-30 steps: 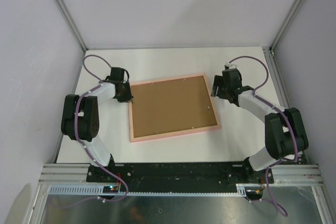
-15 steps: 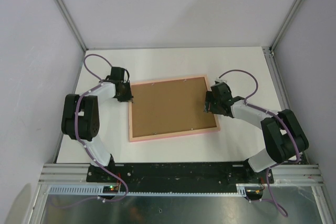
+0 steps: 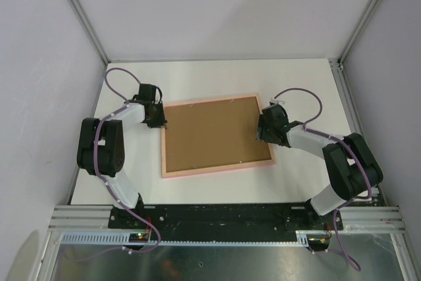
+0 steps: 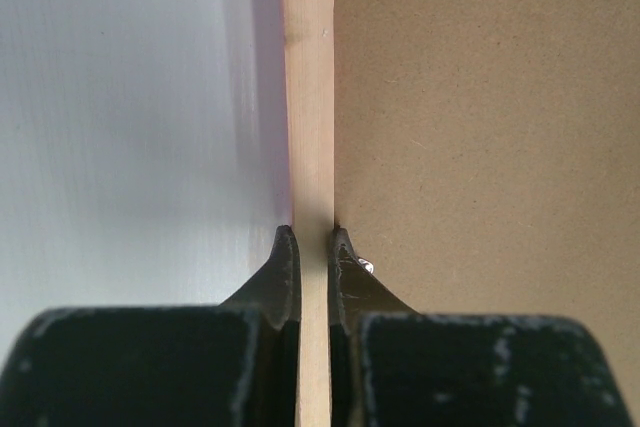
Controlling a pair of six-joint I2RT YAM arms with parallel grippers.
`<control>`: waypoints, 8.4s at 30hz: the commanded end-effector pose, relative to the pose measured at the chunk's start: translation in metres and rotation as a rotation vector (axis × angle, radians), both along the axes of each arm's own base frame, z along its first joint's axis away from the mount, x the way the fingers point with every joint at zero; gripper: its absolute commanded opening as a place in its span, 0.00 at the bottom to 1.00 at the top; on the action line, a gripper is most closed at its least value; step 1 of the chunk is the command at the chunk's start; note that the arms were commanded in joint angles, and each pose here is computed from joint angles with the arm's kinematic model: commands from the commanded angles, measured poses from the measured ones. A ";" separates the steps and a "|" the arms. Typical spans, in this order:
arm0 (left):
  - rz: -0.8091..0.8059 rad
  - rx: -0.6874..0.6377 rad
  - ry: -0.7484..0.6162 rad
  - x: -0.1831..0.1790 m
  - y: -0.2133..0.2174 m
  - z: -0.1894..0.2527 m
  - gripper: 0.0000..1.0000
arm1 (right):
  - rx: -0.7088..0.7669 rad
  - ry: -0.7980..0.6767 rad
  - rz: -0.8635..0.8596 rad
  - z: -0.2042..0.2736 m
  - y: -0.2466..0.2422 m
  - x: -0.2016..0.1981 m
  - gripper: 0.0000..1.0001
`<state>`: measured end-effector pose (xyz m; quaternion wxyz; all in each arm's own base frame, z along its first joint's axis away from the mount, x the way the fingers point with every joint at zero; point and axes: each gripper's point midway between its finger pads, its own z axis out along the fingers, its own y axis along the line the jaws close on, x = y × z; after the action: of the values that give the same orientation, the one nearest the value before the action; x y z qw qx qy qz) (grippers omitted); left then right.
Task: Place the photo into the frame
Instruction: Press the fastener onto the backboard, then hold the frame body at the center of the board, then press the fastener onto the backboard.
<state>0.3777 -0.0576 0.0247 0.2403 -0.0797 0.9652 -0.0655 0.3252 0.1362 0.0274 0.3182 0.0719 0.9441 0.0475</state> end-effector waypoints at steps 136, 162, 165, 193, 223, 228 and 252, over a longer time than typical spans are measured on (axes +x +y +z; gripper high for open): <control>0.399 0.006 -0.025 0.076 0.019 -0.007 0.02 | -0.023 0.057 0.022 -0.019 0.010 -0.025 0.00; 0.126 0.046 -0.003 0.078 0.010 -0.015 0.00 | -0.028 -0.074 0.157 -0.006 0.018 0.015 0.59; 0.122 0.044 -0.005 0.079 0.010 -0.014 0.00 | -0.027 -0.071 0.165 -0.010 0.020 0.016 0.57; 0.106 0.010 -0.013 0.085 0.003 -0.010 0.00 | -0.022 -0.062 0.201 0.001 0.024 0.009 0.39; 0.095 0.004 -0.018 0.087 0.001 -0.003 0.00 | 0.156 -0.111 -0.063 0.034 0.028 0.020 0.58; 0.098 0.002 -0.020 0.087 0.001 -0.002 0.00 | 0.109 -0.105 -0.125 0.030 0.026 0.030 0.60; 0.101 0.000 -0.020 0.087 0.001 -0.002 0.00 | -0.055 -0.030 -0.076 0.002 0.027 0.018 0.46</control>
<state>0.4692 -0.0564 0.0276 0.2723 -0.1274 0.9522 -0.0539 0.3432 0.1656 0.0285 0.3349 0.1097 0.9353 0.0321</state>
